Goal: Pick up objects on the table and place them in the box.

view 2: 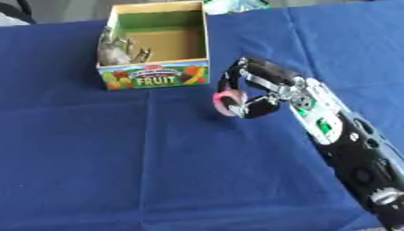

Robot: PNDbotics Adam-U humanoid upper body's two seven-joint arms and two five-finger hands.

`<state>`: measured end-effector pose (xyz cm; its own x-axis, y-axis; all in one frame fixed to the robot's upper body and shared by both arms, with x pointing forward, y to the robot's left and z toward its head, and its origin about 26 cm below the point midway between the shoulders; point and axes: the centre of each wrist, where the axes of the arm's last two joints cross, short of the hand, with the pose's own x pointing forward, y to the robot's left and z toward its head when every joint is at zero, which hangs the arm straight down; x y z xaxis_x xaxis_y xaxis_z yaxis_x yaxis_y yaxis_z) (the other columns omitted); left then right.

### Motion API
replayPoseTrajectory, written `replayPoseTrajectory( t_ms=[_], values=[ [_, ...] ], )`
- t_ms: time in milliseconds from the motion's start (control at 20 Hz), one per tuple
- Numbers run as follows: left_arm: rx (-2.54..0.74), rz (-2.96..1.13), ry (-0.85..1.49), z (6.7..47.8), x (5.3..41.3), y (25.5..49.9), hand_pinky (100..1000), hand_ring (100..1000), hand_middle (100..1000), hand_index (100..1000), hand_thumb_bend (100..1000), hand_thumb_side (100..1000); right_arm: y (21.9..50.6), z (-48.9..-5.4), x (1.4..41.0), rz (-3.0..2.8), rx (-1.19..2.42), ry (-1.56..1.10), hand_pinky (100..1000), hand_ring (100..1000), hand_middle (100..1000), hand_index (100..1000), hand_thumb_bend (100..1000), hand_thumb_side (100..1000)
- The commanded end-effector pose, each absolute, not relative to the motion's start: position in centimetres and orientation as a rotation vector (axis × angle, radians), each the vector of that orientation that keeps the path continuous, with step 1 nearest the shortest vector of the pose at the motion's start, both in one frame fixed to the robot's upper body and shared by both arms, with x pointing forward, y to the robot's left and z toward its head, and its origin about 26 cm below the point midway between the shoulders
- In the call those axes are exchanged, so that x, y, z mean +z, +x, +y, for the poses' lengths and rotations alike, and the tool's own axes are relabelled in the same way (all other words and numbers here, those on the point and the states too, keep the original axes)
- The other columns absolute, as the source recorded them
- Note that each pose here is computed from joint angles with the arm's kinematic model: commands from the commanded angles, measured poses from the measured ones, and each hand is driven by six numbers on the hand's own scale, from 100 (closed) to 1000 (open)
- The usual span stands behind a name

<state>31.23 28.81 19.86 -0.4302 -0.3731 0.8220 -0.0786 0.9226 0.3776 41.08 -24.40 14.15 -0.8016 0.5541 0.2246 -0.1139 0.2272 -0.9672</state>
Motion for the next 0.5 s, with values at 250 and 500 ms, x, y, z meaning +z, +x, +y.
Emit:
replayPoseTrajectory(
  t_ms=[250, 500],
  values=[
    [-0.349, -2.025, 0.338, 29.0, 20.6, 31.1, 619, 673, 697, 793, 381, 629, 40.9, -24.6, 18.5, -2.1, 1.582, -0.46, 674, 520, 292, 620, 100, 100],
    [-0.363, -2.031, 0.318, 28.6, 20.6, 31.0, 616, 674, 697, 793, 378, 630, 41.0, -25.1, 21.4, -2.149, 1.555, -0.503, 675, 526, 309, 619, 100, 100]
  ],
)
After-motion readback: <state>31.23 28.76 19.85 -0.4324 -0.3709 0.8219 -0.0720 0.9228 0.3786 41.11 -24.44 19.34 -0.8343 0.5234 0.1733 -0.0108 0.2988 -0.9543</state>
